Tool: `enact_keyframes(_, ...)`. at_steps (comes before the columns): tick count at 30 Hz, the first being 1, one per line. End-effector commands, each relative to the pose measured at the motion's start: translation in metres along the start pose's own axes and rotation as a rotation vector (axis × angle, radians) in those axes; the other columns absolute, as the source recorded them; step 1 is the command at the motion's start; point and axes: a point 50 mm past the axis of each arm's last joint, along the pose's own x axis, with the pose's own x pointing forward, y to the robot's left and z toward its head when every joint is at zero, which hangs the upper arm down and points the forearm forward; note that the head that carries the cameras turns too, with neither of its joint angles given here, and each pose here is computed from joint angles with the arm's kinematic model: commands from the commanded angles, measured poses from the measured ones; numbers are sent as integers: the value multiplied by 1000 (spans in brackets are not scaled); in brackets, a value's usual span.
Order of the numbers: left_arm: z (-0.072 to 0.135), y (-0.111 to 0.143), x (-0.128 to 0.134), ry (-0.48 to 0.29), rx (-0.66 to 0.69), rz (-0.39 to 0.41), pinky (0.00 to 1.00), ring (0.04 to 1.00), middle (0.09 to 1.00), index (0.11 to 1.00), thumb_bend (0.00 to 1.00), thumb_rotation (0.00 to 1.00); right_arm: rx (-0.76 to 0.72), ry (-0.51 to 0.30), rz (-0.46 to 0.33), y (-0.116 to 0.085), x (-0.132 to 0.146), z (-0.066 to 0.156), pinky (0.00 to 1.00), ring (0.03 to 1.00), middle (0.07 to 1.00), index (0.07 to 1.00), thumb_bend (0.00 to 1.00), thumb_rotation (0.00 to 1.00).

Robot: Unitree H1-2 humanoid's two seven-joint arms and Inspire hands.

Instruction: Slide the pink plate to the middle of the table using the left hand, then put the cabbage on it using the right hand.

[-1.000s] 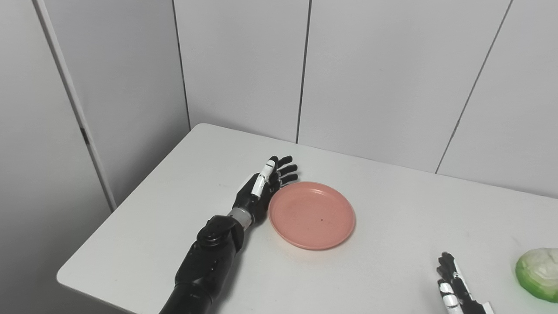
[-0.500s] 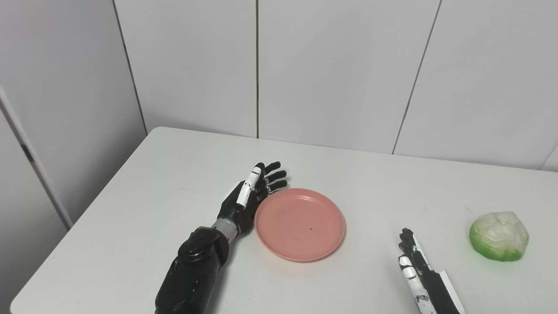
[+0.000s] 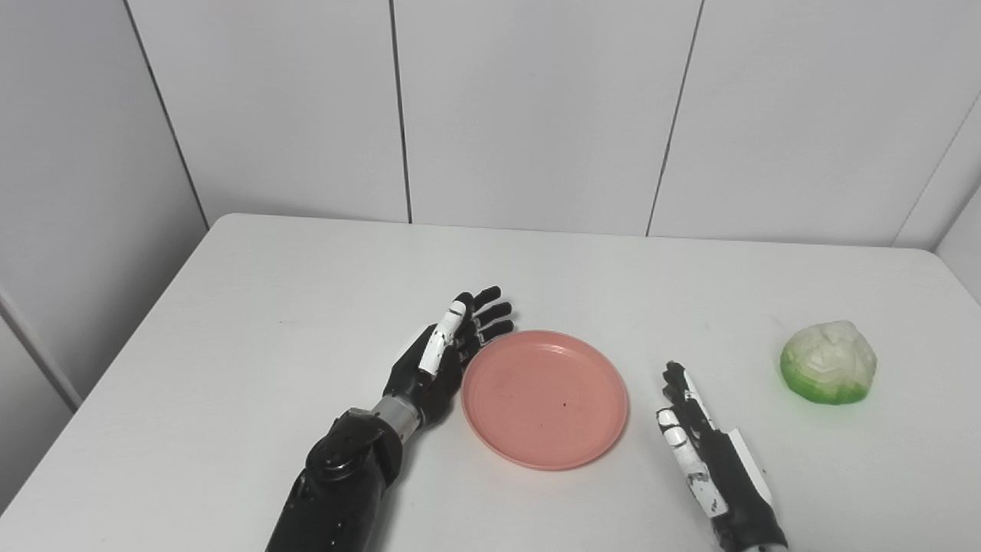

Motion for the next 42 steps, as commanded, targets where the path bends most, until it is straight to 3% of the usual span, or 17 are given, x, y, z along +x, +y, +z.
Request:
enact_keyframes(1, 1, -5, 0, 21, 6, -14, 904, 905, 910, 901, 436, 1000, 10, -6, 9, 8, 1, 8, 949, 971, 984, 998, 405, 1000)
enact_keyframes(9, -8, -3, -9, 42, 5, -30, 911, 914, 915, 906, 426, 1000, 9, 3, -9, 14, 7, 11, 963, 975, 986, 1000, 430, 1000)
enact_keyframes(21, -25, 24, -17, 74, -24, -11, 909, 910, 917, 907, 454, 1000, 0, 9, -12, 20, 12, 10, 963, 975, 986, 1000, 431, 1000)
enact_keyframes(31, -37, 30, -16, 89, -18, -12, 874, 891, 899, 889, 474, 1000, -20, 6, -43, 15, 14, 9, 964, 972, 983, 1000, 435, 1000)
enact_keyframes(39, -40, 31, -14, 84, -36, -13, 874, 889, 898, 887, 464, 1000, -172, -82, -77, 5, 16, 23, 921, 960, 980, 999, 364, 1000)
enact_keyframes(42, -41, 32, -14, 87, -33, -9, 865, 882, 892, 884, 475, 1000, -223, -122, -130, -1, 17, 35, 906, 945, 961, 975, 389, 901)
